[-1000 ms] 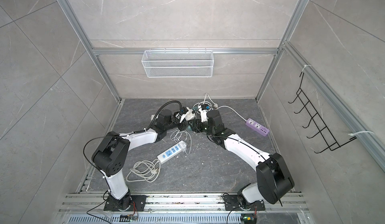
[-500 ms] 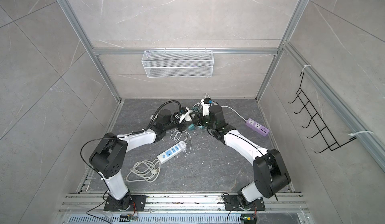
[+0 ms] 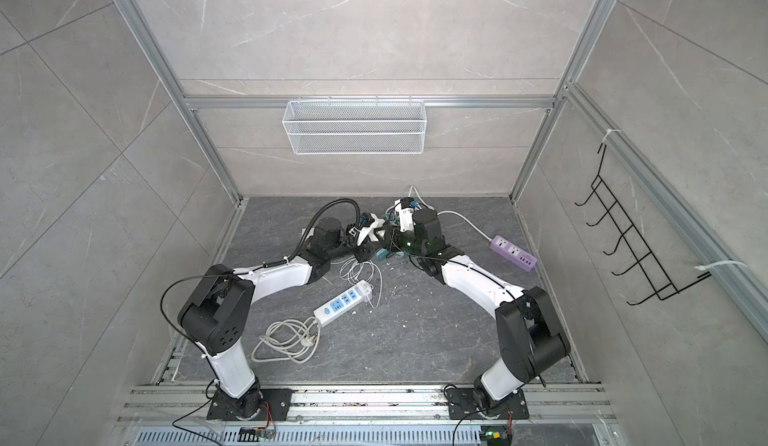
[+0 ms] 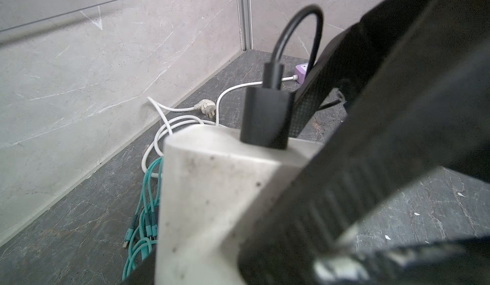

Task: Insert the plug
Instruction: 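Open the left gripper and draw it back while the right keeps the charger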

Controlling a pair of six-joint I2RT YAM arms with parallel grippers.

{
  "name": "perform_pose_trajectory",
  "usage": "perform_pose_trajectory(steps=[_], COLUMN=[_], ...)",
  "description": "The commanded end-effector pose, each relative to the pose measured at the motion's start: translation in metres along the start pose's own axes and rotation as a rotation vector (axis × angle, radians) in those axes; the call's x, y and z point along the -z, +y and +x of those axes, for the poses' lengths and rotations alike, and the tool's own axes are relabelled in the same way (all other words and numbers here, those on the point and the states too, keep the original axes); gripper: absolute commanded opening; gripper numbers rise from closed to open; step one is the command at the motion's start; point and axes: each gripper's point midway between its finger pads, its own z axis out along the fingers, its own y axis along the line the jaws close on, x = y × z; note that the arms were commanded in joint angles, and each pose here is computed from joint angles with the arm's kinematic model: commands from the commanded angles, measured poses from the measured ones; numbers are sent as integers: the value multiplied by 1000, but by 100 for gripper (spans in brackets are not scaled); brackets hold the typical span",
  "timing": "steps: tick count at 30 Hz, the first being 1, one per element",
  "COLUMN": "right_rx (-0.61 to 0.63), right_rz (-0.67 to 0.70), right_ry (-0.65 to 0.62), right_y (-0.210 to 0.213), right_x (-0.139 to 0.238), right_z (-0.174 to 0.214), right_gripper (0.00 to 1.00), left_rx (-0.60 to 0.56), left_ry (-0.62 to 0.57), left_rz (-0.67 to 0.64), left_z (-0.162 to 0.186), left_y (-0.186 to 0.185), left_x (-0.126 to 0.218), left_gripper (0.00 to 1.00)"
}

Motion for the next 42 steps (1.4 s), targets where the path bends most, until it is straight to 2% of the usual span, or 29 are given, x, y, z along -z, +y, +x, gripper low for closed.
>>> perform_pose_trajectory(steps=[1,6,10,12,15,24,27,32,36,39,42], right_rx=[16,15,25,25,38,84,98,116,111,102,87], right_rz=[-39,-39,-44,-24,21,117,136,140,115,70,36], right_ry=[-31,-30,-38,-44,-63,-91,-105,-111,-89,-72,-25], right_y=[13,12,16,13,9,4,6,15,25,35,44], right_x=[1,0,5,8,14,33,41,56,64,67,65], right_z=[-13,-12,-14,-15,-19,-31,-35,-41,-42,-38,-28], right_gripper=[38,18,11,10,9,6,6,6,6,7,7], left_rx=[-46,-44,-25,-5,-11,-15,-30,-5,3,33,116], left_ry=[-129,-131,-125,-117,-115,-97,-93,-102,-99,-68,10], left_rz=[17,28,15,11,8,12,-6,-41,-137,-243,-437], left_z=[-52,-51,-47,-45,-46,-52,-53,-56,-55,-48,-34], left_y=[-3,-5,-1,3,3,4,6,16,30,46,75], left_x=[14,14,11,9,10,24,31,50,75,96,122], left_gripper=[32,34,51,57,71,90,100,100,100,100,100])
